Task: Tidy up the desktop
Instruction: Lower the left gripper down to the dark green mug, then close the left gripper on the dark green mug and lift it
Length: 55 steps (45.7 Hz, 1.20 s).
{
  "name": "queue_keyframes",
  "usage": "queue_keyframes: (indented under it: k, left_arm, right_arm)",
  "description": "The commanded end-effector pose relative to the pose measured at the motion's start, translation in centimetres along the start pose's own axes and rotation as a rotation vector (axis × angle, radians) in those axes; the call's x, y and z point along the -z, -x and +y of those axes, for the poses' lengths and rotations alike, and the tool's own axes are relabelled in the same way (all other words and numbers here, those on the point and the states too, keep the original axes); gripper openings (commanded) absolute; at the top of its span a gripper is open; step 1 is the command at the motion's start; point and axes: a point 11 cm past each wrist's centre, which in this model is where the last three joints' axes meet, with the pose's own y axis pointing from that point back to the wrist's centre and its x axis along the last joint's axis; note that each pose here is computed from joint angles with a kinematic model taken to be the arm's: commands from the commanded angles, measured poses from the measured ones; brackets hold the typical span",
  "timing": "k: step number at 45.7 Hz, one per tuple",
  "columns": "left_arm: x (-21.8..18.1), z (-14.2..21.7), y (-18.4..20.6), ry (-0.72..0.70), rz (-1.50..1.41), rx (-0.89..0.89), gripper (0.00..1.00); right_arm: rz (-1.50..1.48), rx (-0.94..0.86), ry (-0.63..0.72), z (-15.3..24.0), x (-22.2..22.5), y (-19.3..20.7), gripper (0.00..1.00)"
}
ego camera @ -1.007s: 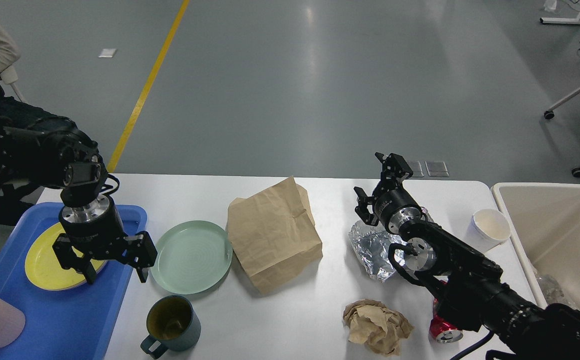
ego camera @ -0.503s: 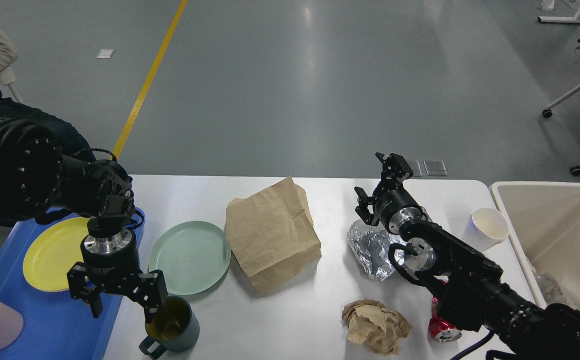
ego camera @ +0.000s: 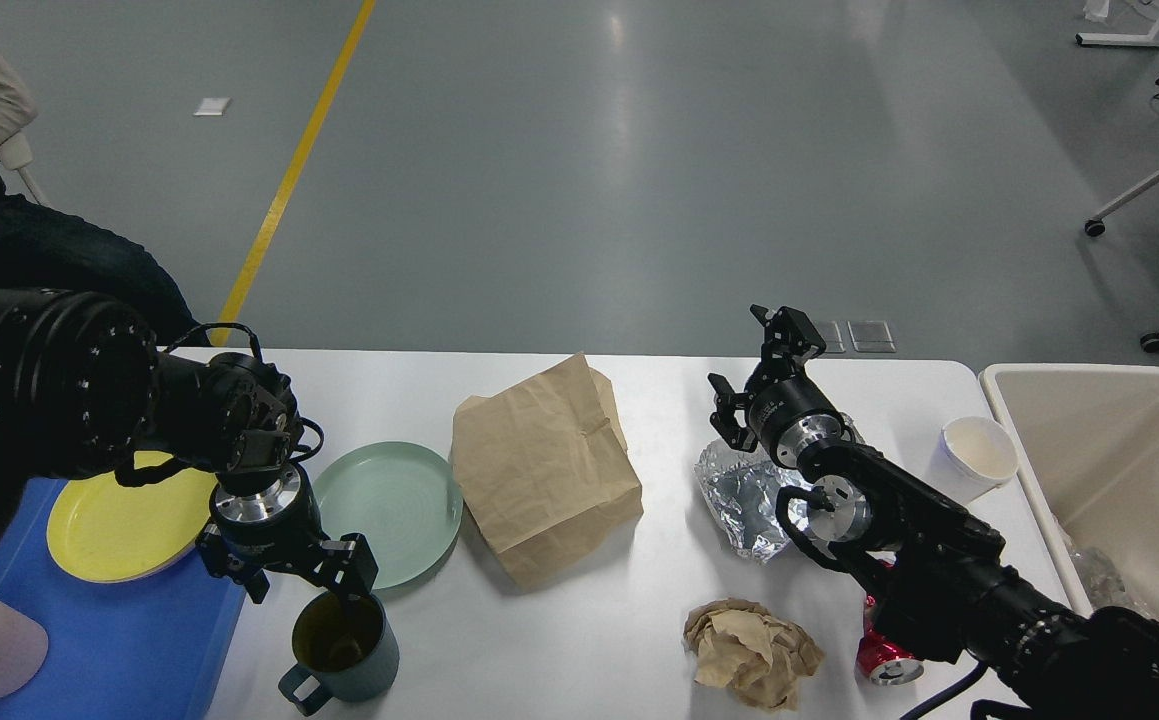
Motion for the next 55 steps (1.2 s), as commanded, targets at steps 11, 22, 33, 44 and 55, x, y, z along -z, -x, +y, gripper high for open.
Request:
queue_keyframes:
  k: [11,22,33,44,55]
  left_arm:
    - [-0.5,-0.9,0.1,0.022,0.001,0.003,0.79]
    - [-0.4,-1.4,0.9,0.028,0.011,0.053,0.48]
    - [-0.4,-1.3,1.8,0.031,0.031,0.14,0.19]
    - [-0.2,-1.1,2.2,0.036,0.049,0.177,0.0]
    - [-0.5,-0.5,2.4,0.049,0.057,0.211,0.0]
  right_arm:
    - [0.0,0.0,0.0,0.0,0.0,0.0,1.0]
    - [0.0,0.0,0.0,0.0,0.0,0.0,1.0]
    - [0.0,0.001,-0.001,0.0,0.1,0.0,1.0]
    - [0.0,0.001,-0.001,0.0,0.1,0.0,1.0]
    - [0.0,0.0,0.0,0.0,0.0,0.0,1.0]
